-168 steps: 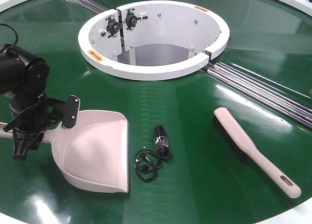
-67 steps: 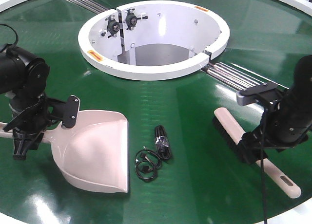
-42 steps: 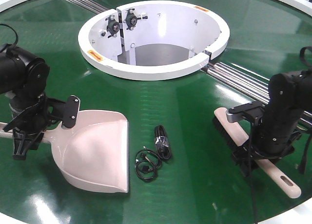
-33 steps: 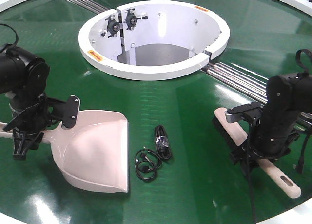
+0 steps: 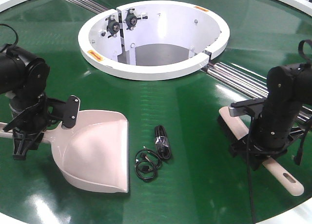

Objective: Clean and inspect green conveyor with broom and dustpan
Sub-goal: 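Lower the right gripper onto the pink brush handle and grasp it, then sweep the black cable with the brush into the held dustpan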

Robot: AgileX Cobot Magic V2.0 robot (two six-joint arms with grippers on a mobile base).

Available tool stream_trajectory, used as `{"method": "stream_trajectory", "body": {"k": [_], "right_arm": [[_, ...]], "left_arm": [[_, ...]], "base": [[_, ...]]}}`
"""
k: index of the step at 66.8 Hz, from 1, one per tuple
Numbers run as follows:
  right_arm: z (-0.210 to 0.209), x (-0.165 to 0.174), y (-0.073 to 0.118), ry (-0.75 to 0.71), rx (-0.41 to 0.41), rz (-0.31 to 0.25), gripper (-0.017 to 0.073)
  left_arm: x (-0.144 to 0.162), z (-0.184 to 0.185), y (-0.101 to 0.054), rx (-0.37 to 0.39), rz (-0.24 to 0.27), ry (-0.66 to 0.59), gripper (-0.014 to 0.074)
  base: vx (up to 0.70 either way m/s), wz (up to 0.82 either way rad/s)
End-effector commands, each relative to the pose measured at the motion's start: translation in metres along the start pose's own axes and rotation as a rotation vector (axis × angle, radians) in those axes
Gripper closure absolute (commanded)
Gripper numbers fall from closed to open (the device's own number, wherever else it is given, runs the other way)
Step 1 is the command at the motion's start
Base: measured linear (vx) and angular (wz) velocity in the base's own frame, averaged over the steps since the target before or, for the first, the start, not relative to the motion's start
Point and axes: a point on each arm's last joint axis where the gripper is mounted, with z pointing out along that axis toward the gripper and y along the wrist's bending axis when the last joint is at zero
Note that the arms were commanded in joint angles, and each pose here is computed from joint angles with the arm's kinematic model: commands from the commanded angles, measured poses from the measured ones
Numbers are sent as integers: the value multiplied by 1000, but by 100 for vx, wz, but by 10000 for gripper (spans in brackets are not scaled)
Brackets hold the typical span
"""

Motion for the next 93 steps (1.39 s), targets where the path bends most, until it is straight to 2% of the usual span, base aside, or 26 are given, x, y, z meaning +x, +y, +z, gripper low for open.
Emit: {"method": "stream_trajectory", "body": {"k": [1, 10, 24, 39, 48, 65, 80, 88, 93], "right_arm": [[-32, 4, 12, -96, 5, 9, 564], [-37, 6, 40, -112, 4, -1, 564], [-35, 7, 78, -86, 1, 27, 564], [-35, 0, 107, -18, -3, 60, 564], [-32, -5, 129, 19, -5, 53, 564], [-16, -10, 163, 83, -62, 93, 564], [-14, -21, 199, 81, -117, 48, 564], [-14, -33, 229, 85, -203, 25, 562], [-15, -42, 250, 75, -262, -16, 562]], "left_arm": [[8, -21, -3, -26, -13, 18, 600], [8, -21, -3, -26, -13, 18, 600], [8, -21, -3, -26, -13, 18, 600], [8, -21, -3, -26, -13, 18, 600], [8, -21, -3, -26, -13, 18, 600], [8, -21, -3, -26, -13, 18, 600], [8, -21, -3, -26, -13, 18, 600], [8, -21, -3, -26, -13, 18, 600], [8, -21, -3, -26, -13, 18, 600]], "base": [[0, 0], [0, 0], [0, 0], [0, 0], [0, 0], [0, 0], [0, 0], [0, 0], [0, 0]]}}
